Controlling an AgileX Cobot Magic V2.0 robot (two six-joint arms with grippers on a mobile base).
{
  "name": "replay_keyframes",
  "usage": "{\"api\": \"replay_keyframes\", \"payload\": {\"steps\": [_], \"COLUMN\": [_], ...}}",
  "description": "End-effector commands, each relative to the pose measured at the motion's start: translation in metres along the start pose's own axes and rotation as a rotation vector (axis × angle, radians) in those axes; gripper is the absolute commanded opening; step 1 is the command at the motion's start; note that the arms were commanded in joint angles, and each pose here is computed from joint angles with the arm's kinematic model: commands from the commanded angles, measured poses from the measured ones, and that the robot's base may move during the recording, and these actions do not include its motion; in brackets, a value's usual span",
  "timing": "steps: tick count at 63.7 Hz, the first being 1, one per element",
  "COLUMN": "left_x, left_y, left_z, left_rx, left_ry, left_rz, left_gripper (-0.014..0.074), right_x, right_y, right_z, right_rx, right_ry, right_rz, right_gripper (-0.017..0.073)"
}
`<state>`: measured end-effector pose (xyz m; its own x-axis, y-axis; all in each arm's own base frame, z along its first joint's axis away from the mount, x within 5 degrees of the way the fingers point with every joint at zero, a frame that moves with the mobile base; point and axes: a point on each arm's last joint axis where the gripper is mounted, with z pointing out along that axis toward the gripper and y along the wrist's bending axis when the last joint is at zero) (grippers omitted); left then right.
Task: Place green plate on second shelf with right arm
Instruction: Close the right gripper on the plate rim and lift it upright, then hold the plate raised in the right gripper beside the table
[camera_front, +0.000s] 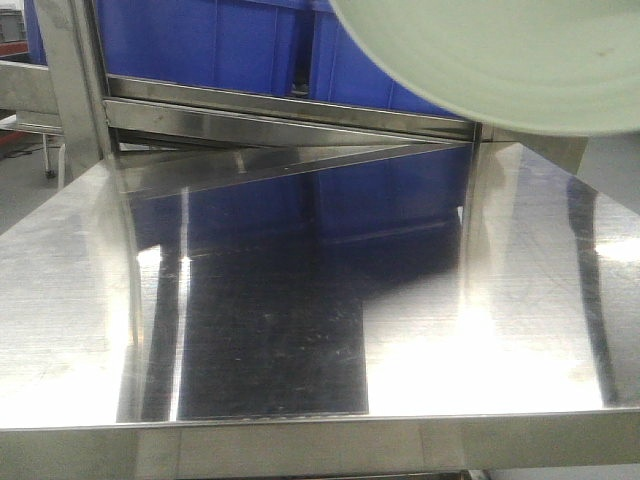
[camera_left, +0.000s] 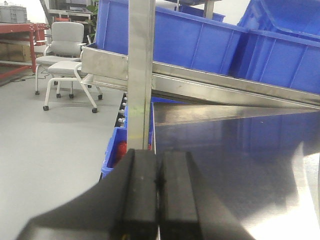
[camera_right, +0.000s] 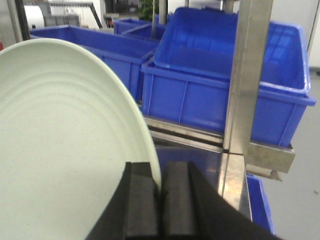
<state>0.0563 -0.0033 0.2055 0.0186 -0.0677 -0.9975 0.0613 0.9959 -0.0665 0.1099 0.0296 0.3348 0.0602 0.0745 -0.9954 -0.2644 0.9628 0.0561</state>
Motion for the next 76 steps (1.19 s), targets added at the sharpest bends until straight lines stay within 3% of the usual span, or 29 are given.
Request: {"api": "replay_keyframes", "payload": {"steps": [1, 13, 21, 38, 56, 76], "left_x": [0.005, 0.005, 0.005, 0.005, 0.005, 0.005], "left_y": [0.0, 0.0, 0.0, 0.0, 0.0, 0.0], "left_z": [0.0, 0.0, 0.0, 0.0, 0.0, 0.0], "left_rx": [0.007, 0.007, 0.007, 0.007, 0.007, 0.007], "left_ry": [-0.059, -0.059, -0.059, -0.059, -0.059, -0.059], "left_rz": [-0.007, -0.007, -0.007, -0.007, -0.007, -0.007], "left_gripper": [0.0131, 0.0131, 0.0131, 0.0131, 0.0131, 0.0131], "right_x": [-0.014, 0.009, 0.019, 0.023, 0.024, 0.029], "right_y": [0.001, -0.001, -0.006, -0.016, -0.019, -0.019], "right_z": [-0.019, -0.05, -0.058, -0.06, -0.061, -0.06], "right_rx": [-0.016, 0.005, 0.076, 0.246, 0.281, 0.286], "right_ry": [-0.173, -0.179, -0.195, -0.256, -0.282, -0.234], "right_rz": [-0.008, -0.015, -0.061, -0.104, -0.043, -0.033], "right_gripper": [0.003, 0.003, 0.003, 0.003, 0.003, 0.0029]}}
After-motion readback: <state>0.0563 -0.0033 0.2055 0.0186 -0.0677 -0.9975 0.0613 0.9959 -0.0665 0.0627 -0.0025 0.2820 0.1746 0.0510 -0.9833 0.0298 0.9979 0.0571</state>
